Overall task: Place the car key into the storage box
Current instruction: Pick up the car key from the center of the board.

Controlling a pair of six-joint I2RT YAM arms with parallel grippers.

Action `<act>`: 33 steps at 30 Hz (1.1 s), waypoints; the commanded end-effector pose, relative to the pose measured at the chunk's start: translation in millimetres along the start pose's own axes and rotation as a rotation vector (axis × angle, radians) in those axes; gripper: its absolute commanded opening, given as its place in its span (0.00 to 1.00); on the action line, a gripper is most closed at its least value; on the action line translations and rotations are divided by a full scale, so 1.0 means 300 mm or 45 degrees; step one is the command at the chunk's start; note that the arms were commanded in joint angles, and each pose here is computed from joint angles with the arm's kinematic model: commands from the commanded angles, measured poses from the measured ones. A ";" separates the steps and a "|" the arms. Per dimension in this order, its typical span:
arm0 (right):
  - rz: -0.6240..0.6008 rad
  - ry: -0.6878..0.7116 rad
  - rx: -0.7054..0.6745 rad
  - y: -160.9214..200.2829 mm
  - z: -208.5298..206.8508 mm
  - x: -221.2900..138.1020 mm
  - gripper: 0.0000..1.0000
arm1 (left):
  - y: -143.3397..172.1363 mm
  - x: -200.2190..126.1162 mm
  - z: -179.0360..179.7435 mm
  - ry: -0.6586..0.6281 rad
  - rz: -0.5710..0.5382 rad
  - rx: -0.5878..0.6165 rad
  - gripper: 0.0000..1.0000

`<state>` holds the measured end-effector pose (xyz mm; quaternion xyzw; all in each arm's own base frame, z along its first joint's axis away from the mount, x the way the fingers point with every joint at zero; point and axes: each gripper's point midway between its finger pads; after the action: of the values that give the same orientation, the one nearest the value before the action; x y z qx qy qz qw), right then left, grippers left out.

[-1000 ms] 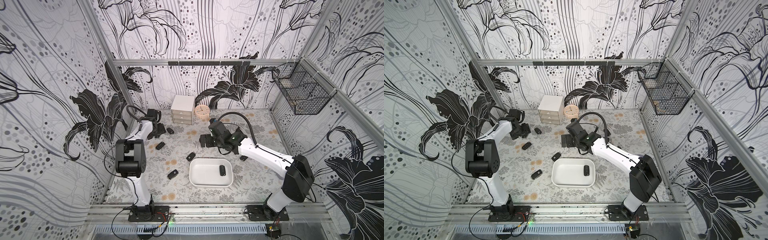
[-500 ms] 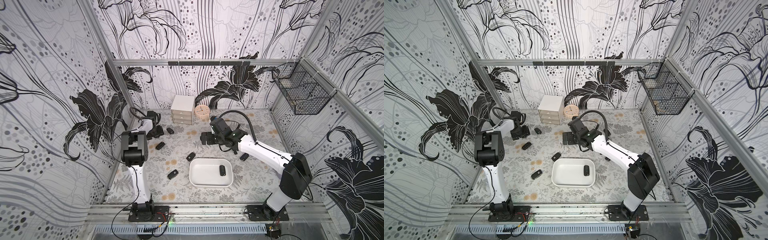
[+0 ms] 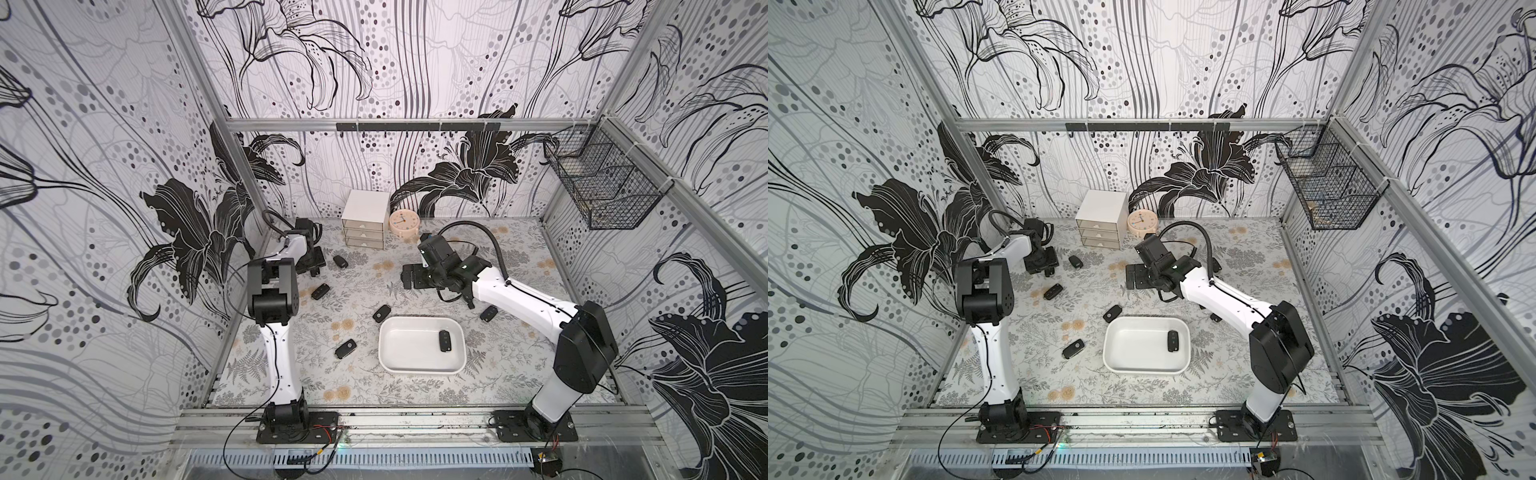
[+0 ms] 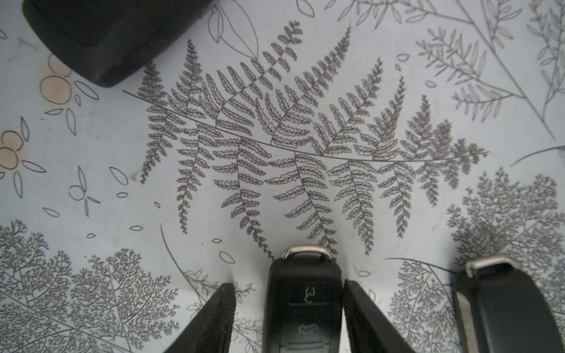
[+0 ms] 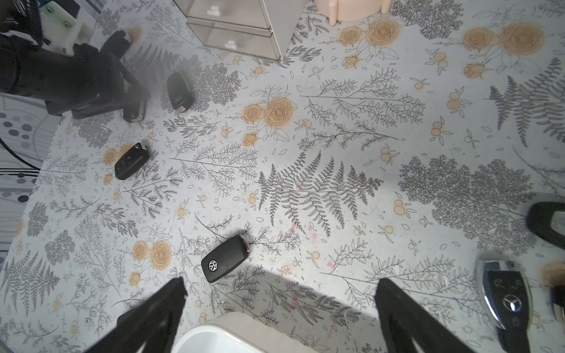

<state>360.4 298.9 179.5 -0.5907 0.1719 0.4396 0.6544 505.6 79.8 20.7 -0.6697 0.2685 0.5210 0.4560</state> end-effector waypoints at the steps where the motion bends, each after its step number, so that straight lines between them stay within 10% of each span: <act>1: 0.008 0.005 0.012 -0.011 -0.001 -0.019 1.00 | 0.014 0.027 0.001 0.019 0.032 0.002 0.49; 5: 0.006 0.025 0.026 -0.004 -0.016 -0.022 1.00 | 0.010 0.006 -0.015 0.055 0.022 -0.008 0.27; 33: -0.095 0.021 0.132 0.039 -0.073 -0.160 1.00 | 0.311 -0.543 -0.250 0.390 -0.102 -0.061 0.25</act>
<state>337.0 265.4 195.2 -0.5843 0.1828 0.4078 0.6774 417.5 -24.5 133.7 -0.7493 0.2825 0.4273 0.4196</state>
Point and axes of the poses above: each gripper's point midway between its finger pads, its own x axis out along the fingers, its own z axis along the line the jaws close on, y = z × x, and after that the axes turned 2 degrees about -x, right-handed
